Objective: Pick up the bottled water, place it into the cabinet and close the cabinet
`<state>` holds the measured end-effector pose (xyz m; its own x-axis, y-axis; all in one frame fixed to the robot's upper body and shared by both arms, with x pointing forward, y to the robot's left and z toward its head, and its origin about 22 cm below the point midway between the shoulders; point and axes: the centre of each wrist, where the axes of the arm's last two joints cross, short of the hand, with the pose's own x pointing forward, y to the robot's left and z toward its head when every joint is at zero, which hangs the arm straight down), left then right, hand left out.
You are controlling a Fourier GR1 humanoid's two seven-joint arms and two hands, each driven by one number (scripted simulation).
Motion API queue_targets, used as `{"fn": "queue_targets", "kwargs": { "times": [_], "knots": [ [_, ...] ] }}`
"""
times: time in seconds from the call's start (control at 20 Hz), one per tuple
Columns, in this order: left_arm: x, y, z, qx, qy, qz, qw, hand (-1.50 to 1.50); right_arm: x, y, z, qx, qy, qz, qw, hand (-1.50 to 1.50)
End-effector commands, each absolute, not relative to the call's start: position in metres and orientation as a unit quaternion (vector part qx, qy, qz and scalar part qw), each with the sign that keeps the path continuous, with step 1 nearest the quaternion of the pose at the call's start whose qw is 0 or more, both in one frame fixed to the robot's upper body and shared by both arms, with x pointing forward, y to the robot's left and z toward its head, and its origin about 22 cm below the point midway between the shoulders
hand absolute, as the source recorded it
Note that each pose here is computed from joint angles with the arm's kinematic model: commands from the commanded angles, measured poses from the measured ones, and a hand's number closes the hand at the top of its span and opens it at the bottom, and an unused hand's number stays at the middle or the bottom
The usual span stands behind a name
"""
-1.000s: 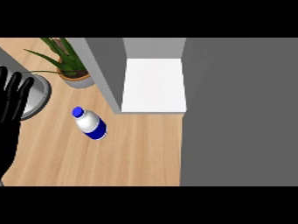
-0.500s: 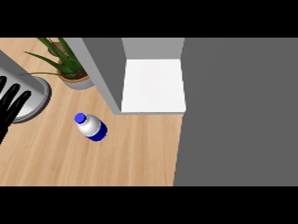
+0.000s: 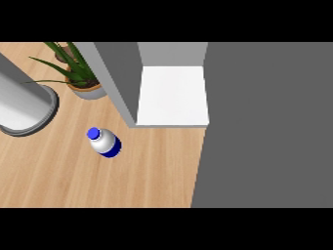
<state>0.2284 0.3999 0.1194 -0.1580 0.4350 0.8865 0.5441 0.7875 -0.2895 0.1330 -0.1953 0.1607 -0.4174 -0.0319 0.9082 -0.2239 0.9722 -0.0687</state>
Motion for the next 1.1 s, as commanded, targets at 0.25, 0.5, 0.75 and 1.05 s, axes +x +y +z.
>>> {"fn": "queue_targets", "kwargs": {
  "times": [0.25,0.5,0.75,1.05],
  "knots": [
    [0.217,0.397,0.116,-0.294,-0.747,-0.073,0.592,-1.50,0.123,-0.187,0.182,0.073,-0.833,0.085,0.542,-1.50],
    [0.229,0.398,0.097,-0.287,-0.736,-0.091,0.606,-1.50,0.110,-0.184,0.177,0.079,-0.836,0.091,0.535,-1.50],
    [0.255,0.383,0.078,-0.272,-0.728,-0.090,0.623,-1.50,0.107,-0.169,0.179,0.082,-0.839,0.092,0.531,-1.50],
    [0.272,0.365,0.047,-0.264,-0.716,-0.089,0.639,-1.50,0.103,-0.162,0.186,0.087,-0.839,0.087,0.530,-1.50]
  ]
}}
